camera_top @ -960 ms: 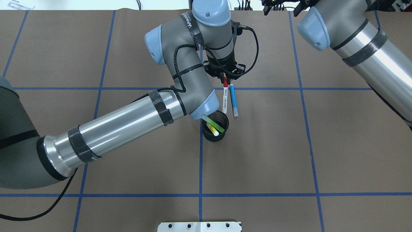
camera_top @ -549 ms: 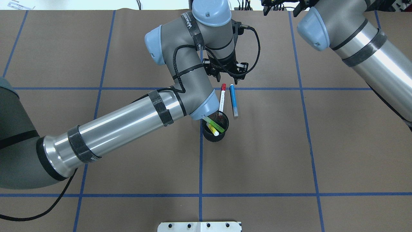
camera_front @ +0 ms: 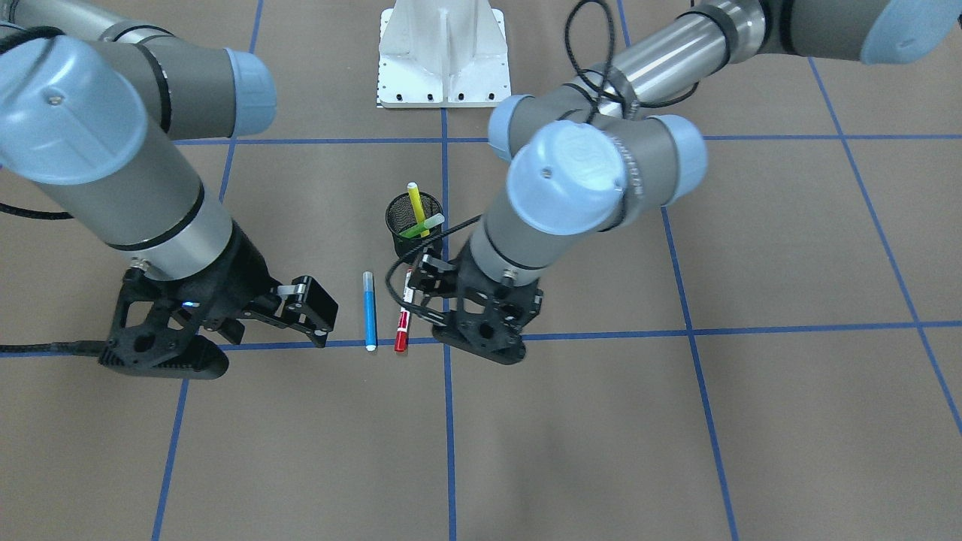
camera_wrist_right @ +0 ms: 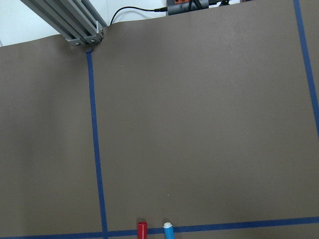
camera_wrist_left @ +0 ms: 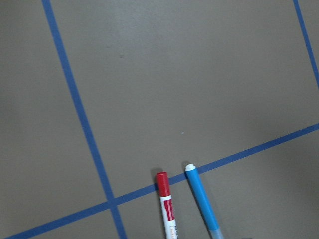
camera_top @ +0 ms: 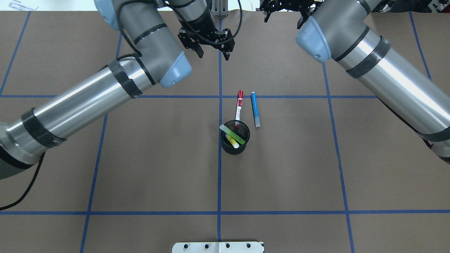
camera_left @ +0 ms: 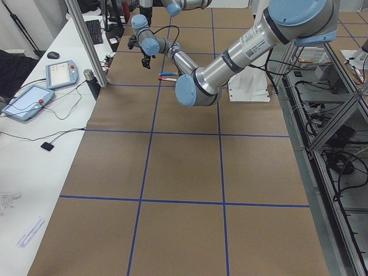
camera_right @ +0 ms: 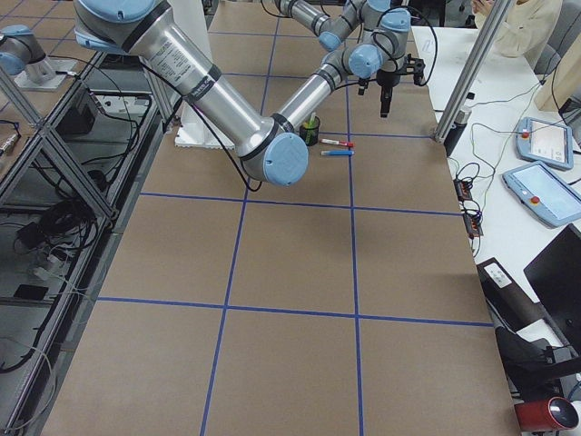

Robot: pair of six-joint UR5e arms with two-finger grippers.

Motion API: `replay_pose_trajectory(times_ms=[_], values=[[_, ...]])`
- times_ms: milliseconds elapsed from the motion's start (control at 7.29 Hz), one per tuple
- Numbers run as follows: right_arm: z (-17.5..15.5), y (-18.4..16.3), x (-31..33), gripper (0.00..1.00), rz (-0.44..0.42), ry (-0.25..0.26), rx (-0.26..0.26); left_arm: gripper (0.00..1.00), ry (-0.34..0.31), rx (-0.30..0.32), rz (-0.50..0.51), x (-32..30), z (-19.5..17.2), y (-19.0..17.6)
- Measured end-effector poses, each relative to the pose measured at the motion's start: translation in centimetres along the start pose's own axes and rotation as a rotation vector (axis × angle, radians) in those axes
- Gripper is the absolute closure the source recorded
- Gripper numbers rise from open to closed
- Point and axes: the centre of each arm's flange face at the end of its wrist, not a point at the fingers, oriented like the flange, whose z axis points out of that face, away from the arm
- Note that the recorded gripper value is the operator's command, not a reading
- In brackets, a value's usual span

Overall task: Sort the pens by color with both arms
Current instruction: 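Open the left gripper and raise it away while the right arm approaches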

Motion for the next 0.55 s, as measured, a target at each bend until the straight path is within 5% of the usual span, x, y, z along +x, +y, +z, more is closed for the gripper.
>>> replay_pose_trajectory(times_ms=[549], values=[[2.1, 5.1, -8.7, 0.02, 0.242, 0.177, -0.130, 0.12, 0.015, -0.009, 0.080, -14.1, -4.2, 4.8]])
